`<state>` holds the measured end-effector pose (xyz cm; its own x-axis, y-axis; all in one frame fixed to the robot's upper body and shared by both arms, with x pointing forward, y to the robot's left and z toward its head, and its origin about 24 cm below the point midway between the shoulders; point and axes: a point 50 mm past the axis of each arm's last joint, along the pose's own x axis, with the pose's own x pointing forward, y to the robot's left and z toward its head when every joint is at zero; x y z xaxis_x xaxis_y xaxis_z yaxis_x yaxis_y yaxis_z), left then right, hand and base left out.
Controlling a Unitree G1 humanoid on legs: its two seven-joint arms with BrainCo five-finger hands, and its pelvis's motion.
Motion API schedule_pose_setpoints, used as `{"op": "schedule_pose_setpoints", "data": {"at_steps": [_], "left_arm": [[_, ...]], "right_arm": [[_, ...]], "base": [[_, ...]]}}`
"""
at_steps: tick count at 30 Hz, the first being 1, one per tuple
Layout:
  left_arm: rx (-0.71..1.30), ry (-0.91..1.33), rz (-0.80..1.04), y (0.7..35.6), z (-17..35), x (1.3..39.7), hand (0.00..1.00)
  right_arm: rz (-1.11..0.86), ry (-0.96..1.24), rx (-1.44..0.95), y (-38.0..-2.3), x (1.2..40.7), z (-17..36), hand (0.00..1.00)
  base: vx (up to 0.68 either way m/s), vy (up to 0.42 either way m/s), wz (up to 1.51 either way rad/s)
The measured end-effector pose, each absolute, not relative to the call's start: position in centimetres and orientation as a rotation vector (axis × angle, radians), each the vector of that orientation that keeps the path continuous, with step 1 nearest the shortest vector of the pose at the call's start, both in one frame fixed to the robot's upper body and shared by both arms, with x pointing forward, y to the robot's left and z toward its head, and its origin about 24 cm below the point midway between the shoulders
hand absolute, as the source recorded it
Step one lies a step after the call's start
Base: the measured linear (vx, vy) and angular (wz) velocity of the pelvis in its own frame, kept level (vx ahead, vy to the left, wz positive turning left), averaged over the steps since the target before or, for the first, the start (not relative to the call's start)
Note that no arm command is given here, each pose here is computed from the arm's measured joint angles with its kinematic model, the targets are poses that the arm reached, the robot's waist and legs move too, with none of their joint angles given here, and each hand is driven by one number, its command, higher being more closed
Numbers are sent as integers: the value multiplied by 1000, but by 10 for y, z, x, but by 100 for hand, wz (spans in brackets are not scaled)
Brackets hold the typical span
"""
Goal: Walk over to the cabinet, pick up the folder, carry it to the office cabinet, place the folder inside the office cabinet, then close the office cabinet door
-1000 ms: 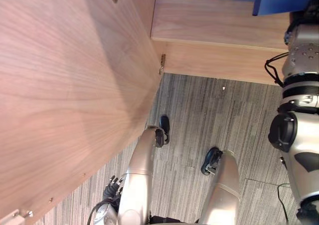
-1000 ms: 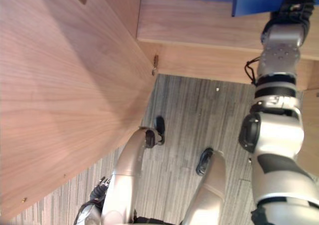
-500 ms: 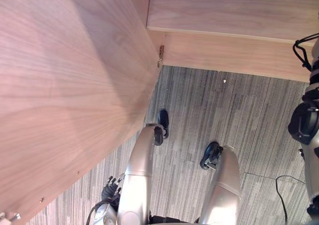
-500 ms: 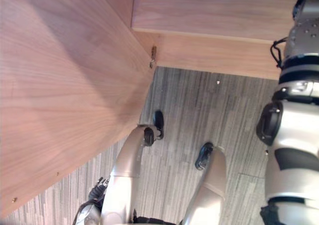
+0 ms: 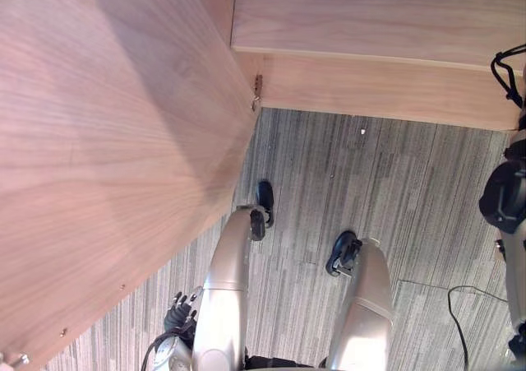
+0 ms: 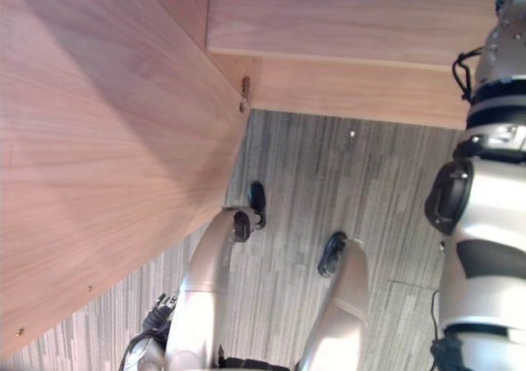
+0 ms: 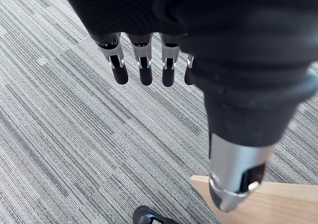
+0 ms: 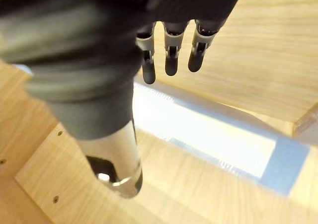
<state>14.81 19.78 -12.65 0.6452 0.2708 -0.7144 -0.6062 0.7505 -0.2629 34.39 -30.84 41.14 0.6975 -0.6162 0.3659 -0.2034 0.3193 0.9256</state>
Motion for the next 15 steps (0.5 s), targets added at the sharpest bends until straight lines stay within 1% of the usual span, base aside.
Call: {"op": "schedule_pose_setpoints", "data": {"at_steps": [10, 13, 15], "left_arm": [[-523, 705, 533, 199, -127, 148, 0], [-525, 703, 536, 199, -127, 148, 0], [-526, 705, 543, 200, -127, 147, 0]], "right_arm": [[-316, -796, 1230, -311, 347, 403, 0], [-299, -757, 1174, -309, 352, 396, 0], [-326, -690, 1128, -310, 360, 381, 0]], "base": [[2, -12, 0], [-1, -4, -10], [18, -1, -11]]}}
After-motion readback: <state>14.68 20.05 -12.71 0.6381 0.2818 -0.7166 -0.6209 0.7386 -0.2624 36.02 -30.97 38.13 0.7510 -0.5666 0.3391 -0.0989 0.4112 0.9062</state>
